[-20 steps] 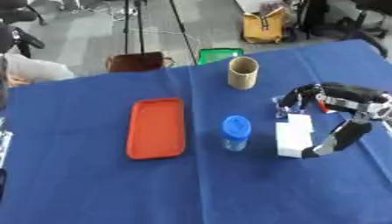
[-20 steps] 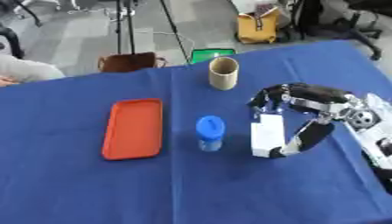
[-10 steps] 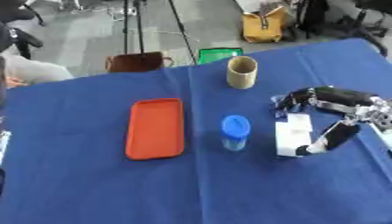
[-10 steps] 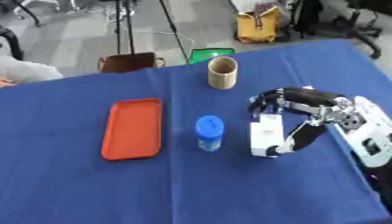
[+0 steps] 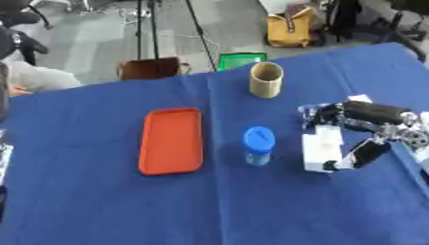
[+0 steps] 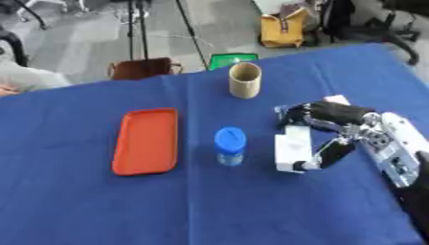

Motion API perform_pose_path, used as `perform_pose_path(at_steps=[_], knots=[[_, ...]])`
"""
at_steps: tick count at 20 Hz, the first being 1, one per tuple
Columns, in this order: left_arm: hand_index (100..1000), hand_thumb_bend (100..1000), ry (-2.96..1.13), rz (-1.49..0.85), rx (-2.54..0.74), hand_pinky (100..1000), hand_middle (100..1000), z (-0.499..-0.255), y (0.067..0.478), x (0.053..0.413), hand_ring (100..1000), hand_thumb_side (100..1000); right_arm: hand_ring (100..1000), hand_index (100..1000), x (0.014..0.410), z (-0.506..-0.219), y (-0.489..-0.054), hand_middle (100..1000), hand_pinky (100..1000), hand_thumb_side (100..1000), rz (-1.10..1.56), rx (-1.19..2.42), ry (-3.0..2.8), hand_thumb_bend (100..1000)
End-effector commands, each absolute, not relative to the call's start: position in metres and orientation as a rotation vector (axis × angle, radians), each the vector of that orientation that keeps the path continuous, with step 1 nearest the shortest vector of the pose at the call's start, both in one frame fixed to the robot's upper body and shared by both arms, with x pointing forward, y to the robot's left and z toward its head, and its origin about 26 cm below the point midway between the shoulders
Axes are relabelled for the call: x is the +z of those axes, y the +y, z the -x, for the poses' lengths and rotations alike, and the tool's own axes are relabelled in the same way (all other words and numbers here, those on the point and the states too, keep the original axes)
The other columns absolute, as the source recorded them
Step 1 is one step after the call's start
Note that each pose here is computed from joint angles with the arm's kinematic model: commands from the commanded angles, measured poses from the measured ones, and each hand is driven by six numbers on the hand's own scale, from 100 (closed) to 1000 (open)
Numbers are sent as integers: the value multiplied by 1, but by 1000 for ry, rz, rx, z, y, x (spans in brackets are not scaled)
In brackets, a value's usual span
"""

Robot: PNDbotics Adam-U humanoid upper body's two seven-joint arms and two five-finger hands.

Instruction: Pick up objects on the table and place them in the box.

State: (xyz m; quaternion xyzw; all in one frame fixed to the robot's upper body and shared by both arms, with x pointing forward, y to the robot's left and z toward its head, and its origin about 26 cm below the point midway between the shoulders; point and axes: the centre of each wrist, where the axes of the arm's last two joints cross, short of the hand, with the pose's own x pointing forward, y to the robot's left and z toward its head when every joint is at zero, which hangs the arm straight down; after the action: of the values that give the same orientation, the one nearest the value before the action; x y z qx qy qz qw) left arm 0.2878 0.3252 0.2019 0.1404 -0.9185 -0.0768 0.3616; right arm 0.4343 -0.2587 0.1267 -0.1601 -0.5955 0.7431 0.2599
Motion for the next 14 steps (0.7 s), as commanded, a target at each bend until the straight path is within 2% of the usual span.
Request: perform_pose_path(at_steps=[1, 4, 5, 6, 7, 9, 14], knots=[[805, 718, -2396, -367, -213, 479, 689, -287, 325, 212, 705, 729, 511, 714, 137, -438, -261, 512, 325, 271, 492, 2009, -1648, 317], [805, 718, -2396, -367, -213, 479, 689, -287, 325, 212, 705, 730, 505, 710, 135, -437, -262, 507, 316, 270, 503, 1999, -1666, 306], [805, 718, -2397, -367, -213, 480, 689, -287, 325, 212, 706, 729, 431, 624, 135, -437, -262, 422, 207, 256, 507, 1990, -1678, 100], [805, 718, -2397, -367, -214, 480, 689, -287, 325, 212, 706, 729, 431, 624, 135, -437, -262, 422, 207, 256, 512, 1983, -1688, 100], [806, 716, -2397, -367, -213, 480, 689, -287, 325, 212, 706, 730, 385, 571, 134, -437, -262, 379, 143, 294, 515, 1973, -1700, 100], [806, 715, -2397, -367, -214, 480, 689, -287, 325, 212, 706, 730, 369, 550, 134, -437, -262, 359, 120, 328, 521, 1954, -1723, 100], [806, 715, -2397, -367, -213, 480, 689, -287, 325, 212, 706, 730, 324, 535, 135, -436, -262, 296, 100, 325, 531, 1923, -1772, 100]])
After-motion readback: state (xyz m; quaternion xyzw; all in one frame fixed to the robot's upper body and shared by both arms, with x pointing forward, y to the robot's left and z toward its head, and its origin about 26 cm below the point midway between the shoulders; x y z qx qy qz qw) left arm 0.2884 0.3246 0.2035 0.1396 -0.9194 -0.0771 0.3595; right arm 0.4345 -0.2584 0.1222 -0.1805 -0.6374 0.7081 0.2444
